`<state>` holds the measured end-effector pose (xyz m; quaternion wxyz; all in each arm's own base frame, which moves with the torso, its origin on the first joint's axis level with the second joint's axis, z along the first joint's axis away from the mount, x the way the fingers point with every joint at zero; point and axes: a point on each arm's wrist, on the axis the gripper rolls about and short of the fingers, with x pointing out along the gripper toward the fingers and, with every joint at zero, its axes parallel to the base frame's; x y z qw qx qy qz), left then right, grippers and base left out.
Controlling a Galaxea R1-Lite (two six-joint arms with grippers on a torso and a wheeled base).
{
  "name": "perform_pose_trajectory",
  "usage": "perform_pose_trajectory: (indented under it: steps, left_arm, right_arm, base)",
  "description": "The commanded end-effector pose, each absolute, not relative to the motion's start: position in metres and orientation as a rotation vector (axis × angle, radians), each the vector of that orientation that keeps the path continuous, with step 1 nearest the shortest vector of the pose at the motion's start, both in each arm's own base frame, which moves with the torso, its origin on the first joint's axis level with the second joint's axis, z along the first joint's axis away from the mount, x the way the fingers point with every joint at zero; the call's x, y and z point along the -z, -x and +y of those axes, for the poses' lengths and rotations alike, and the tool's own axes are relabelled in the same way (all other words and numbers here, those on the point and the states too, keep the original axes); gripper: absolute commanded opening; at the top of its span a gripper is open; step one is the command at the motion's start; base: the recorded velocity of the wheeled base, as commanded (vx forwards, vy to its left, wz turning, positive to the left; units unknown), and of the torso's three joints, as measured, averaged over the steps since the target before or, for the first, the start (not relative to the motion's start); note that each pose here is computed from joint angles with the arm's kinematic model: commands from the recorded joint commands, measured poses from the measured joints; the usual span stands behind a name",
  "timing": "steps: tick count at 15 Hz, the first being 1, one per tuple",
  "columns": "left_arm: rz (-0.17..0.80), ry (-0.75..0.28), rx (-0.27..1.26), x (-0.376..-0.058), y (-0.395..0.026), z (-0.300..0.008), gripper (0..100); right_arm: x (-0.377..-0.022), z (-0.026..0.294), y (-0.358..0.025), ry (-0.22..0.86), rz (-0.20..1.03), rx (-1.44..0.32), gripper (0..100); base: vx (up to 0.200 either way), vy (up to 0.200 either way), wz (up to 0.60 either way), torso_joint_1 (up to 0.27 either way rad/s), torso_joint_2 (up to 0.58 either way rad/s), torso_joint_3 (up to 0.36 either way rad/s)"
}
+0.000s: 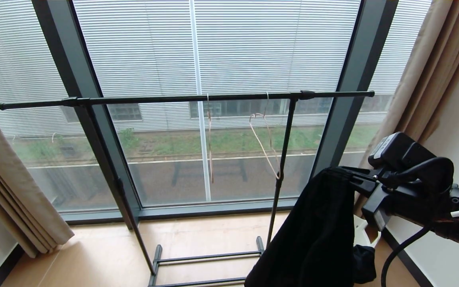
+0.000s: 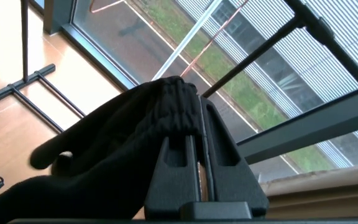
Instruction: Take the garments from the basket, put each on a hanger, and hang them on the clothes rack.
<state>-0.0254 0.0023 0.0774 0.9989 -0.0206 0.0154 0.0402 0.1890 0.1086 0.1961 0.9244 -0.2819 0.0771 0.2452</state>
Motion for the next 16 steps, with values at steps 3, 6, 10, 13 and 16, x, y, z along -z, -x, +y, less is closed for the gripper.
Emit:
perform_pose_trajectory:
  steps: [3, 6, 10, 13, 16]
  left_arm:
    - [0.031, 0.035, -0.088, -0.077, 0.025, 0.002, 100]
    - [0.037, 0.001, -0.08, -0.076, 0.025, 0.002, 100]
    - [0.043, -0.082, 0.137, -0.079, 0.025, -0.002, 100]
    - [0.233, 0.127, 0.223, -0.131, -0.003, -0.005, 100]
    - [0.411, 0.244, 0.362, -0.167, -0.047, -0.011, 100]
  right_arm:
    - [-0.198, 0.11, -0.191, 0.578, 0.153, -0.494, 0]
    - [-0.197, 0.11, -0.192, 0.578, 0.156, -0.504, 0]
    - [-0.205, 0.125, -0.192, 0.574, 0.133, -0.549, 0]
    - [-0.218, 0.139, -0.196, 0.437, 0.244, -0.576, 0]
    - [-0.25, 0.17, -0.207, 0.253, 0.451, -0.603, 0]
  base:
    - [0.0, 0.0, 0.0, 0.0, 0.0, 0.0]
    - [0.0, 0.0, 0.0, 0.0, 0.0, 0.0]
    - [0.0, 0.0, 0.0, 0.0, 0.0, 0.0]
    - [0.0, 0.0, 0.0, 0.0, 0.0, 0.0]
    - [0.0, 0.0, 0.0, 0.0, 0.0, 0.0]
